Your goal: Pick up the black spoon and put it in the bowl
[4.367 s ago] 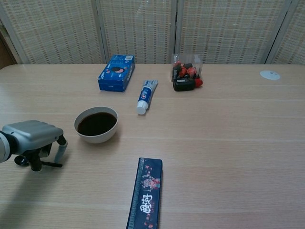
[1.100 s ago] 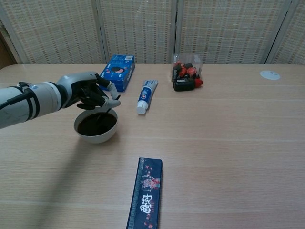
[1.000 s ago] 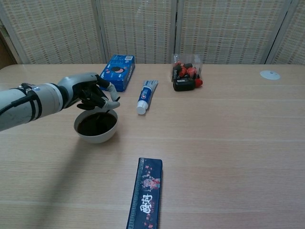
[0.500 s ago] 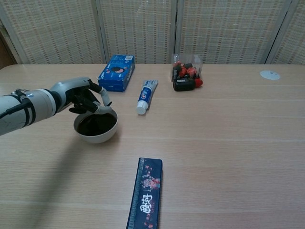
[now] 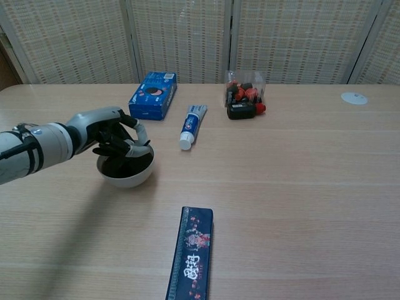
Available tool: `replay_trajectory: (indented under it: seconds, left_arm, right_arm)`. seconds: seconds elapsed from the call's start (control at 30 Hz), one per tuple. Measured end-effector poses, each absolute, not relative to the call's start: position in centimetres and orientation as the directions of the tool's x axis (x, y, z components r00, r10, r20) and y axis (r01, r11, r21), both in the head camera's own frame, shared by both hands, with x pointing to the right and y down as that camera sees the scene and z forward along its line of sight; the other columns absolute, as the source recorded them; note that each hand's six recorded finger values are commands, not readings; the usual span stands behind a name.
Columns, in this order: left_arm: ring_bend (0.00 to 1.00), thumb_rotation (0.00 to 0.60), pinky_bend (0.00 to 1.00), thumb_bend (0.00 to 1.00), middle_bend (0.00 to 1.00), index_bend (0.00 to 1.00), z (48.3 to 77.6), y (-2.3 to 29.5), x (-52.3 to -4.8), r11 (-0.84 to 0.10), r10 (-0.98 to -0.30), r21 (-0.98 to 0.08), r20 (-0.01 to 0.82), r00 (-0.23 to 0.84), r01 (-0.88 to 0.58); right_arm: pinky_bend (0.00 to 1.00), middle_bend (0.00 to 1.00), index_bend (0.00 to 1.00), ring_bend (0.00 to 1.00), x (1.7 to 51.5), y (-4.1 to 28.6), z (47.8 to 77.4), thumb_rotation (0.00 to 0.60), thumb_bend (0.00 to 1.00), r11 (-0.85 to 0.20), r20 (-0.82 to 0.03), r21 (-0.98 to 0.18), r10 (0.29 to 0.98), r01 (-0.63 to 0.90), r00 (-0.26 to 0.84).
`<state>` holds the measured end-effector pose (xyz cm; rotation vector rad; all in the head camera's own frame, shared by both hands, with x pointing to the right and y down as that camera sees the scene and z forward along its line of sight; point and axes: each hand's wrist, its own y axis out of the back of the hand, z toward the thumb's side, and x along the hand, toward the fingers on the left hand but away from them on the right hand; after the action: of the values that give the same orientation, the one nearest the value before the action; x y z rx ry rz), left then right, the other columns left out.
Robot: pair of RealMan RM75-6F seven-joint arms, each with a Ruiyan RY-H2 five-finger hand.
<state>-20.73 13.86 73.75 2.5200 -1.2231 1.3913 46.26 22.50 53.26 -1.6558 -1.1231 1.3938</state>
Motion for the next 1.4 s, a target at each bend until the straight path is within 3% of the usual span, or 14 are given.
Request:
replay_trajectory:
  seconds: [0.53, 1.1, 1.4]
  left_arm:
    - [1.0, 0.6, 1.0, 0.43, 1.0, 0.64, 75.3, 12.0, -21.1, -0.685, -0.652, -0.437, 0.724, 0.224, -0.582]
    - [1.0, 0.6, 1.0, 0.43, 1.0, 0.63, 74.3, 14.1, -21.4, -0.719, -0.604, -0.376, 0.755, 0.257, -0.584]
    - [1.0, 0.6, 1.0, 0.43, 1.0, 0.64, 74.7, 13.4, -20.0, -0.717, -0.621, -0.408, 0.743, 0.251, -0.565]
  right_arm:
    - [0.13, 0.15, 0.03, 0.03, 46.3, 22.6, 53.3, 0.6, 0.26, -0.389, -0.388, -0.902, 0.921, 0.184, 0.046]
    - [0.13, 0.15, 0.03, 0.03, 46.1, 22.5, 53.5, 0.6, 0.26, -0.393, -0.39, -0.901, 0.919, 0.184, 0.055]
    - [0.13, 0.15, 0.03, 0.03, 46.6, 22.8, 53.3, 0.6, 0.26, -0.387, -0.387, -0.903, 0.921, 0.189, 0.038]
